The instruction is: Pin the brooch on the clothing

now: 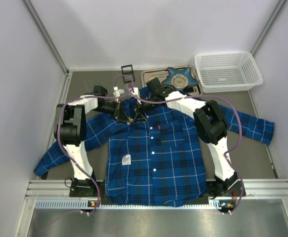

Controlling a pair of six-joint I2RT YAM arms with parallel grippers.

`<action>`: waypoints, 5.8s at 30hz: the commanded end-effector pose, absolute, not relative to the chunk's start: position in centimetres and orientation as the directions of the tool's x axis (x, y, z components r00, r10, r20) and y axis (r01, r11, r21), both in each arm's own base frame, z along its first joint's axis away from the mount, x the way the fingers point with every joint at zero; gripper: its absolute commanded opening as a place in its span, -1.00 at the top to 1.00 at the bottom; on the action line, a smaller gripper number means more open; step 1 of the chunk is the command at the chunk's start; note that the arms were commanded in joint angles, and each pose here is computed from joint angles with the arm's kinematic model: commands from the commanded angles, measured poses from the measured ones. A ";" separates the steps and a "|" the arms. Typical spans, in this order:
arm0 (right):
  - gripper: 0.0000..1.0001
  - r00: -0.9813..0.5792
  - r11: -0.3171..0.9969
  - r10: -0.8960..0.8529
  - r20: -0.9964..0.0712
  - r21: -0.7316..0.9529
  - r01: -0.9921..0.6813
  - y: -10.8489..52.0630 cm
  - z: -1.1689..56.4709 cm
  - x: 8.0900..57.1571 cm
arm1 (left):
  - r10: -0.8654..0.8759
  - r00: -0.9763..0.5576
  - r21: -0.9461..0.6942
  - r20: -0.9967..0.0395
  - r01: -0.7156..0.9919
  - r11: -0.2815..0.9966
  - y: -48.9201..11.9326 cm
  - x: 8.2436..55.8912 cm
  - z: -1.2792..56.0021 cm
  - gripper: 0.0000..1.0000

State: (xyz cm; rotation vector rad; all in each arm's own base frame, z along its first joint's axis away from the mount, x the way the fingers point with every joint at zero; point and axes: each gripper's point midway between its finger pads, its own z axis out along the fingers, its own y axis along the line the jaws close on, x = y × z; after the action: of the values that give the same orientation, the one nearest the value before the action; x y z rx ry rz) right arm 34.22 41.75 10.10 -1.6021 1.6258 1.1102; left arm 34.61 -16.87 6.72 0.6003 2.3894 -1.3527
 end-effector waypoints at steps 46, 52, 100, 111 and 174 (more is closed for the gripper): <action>-0.79 -0.381 -0.145 -0.403 -0.832 0.469 -0.871 41.8 9.5 32.1 | 0.209 -0.809 -0.736 -0.550 0.587 0.337 -16.5 34.0 7.4 1.00; -0.79 -0.393 -0.174 -0.415 -0.821 0.495 -0.851 41.5 8.4 30.7 | 0.216 -0.811 -0.741 -0.544 0.584 0.330 -16.5 33.7 7.2 1.00; -0.10 -0.263 -0.098 -0.269 -0.926 0.298 -0.949 44.2 10.0 31.1 | 0.254 -0.830 -0.774 -0.497 0.556 0.302 -16.3 32.8 6.6 1.00; -0.23 -0.230 -0.109 -0.260 -0.938 0.266 -0.958 44.2 10.1 30.4 | 0.255 -0.832 -0.780 -0.492 0.552 0.295 -16.3 32.7 6.6 1.00; 1.00 -0.343 -0.089 -0.216 -0.914 0.368 -0.926 45.2 12.8 30.5 | 0.114 -0.517 -0.291 -0.849 0.635 0.716 -7.9 38.4 16.2 -0.23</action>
State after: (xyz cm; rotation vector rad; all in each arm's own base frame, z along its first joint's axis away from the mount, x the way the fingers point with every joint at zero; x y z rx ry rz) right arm 30.22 43.97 6.95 -1.2570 1.7369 1.4448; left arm 36.68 -9.35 12.11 0.4833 2.1810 -1.0166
